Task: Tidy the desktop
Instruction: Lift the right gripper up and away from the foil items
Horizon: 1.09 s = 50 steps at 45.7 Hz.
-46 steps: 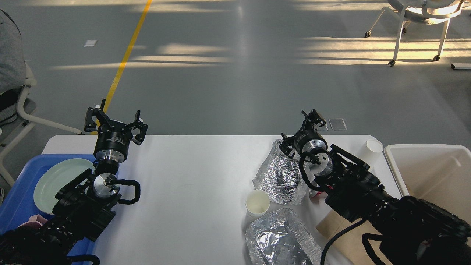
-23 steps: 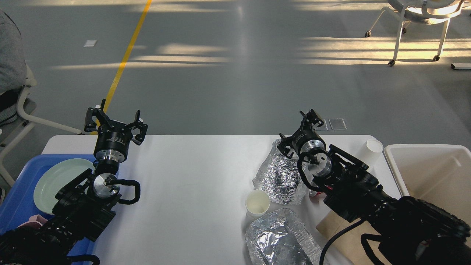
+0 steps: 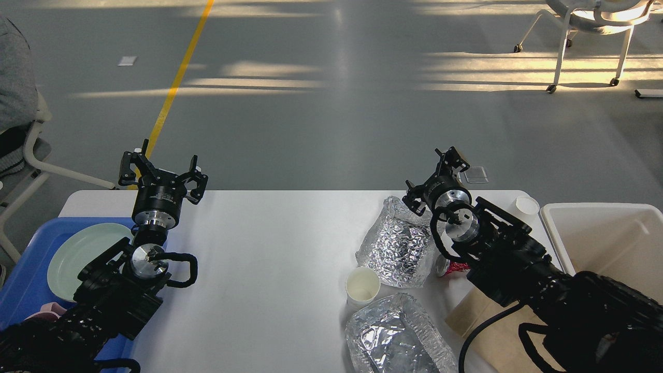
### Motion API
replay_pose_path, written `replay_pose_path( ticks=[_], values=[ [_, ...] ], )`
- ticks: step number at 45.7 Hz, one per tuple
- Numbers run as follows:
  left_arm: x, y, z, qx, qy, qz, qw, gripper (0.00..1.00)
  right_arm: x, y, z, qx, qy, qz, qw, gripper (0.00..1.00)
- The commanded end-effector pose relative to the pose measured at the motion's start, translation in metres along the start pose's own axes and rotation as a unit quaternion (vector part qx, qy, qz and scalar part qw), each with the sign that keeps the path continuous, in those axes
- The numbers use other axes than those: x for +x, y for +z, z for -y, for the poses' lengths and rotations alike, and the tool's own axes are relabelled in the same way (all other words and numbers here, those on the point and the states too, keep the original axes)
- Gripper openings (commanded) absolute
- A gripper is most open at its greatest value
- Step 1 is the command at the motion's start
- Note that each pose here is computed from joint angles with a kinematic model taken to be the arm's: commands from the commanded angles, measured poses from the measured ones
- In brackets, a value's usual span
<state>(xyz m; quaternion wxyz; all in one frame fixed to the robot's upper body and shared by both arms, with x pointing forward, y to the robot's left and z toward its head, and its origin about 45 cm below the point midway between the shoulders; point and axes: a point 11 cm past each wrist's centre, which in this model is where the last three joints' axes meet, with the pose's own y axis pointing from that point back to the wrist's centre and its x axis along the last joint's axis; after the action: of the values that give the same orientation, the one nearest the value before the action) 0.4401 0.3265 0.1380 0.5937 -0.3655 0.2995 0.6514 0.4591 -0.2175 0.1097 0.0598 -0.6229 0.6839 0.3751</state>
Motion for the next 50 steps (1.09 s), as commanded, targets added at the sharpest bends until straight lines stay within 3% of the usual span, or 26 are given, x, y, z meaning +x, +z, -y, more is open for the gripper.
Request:
replay_pose_path(
  ticks=[1, 30, 45, 50],
  values=[
    [0.000, 0.000, 0.000, 0.000, 0.000, 0.000, 1.000, 1.00, 0.006, -0.005, 0.000, 0.004, 0.005, 0.000, 1.000, 1.00],
    [0.000, 0.000, 0.000, 0.000, 0.000, 0.000, 1.000, 1.00, 0.006, -0.011, 0.001, 0.005, 0.007, -0.003, 1.000, 1.00],
    [0.000, 0.000, 0.000, 0.000, 0.000, 0.000, 1.000, 1.00, 0.016, -0.050, 0.001, 0.036, 0.011, -0.013, 0.999, 1.00],
    [0.000, 0.000, 0.000, 0.000, 0.000, 0.000, 1.000, 1.00, 0.036, -0.083, -0.002, 0.061, 0.019, -0.024, 0.998, 1.00]
  ],
)
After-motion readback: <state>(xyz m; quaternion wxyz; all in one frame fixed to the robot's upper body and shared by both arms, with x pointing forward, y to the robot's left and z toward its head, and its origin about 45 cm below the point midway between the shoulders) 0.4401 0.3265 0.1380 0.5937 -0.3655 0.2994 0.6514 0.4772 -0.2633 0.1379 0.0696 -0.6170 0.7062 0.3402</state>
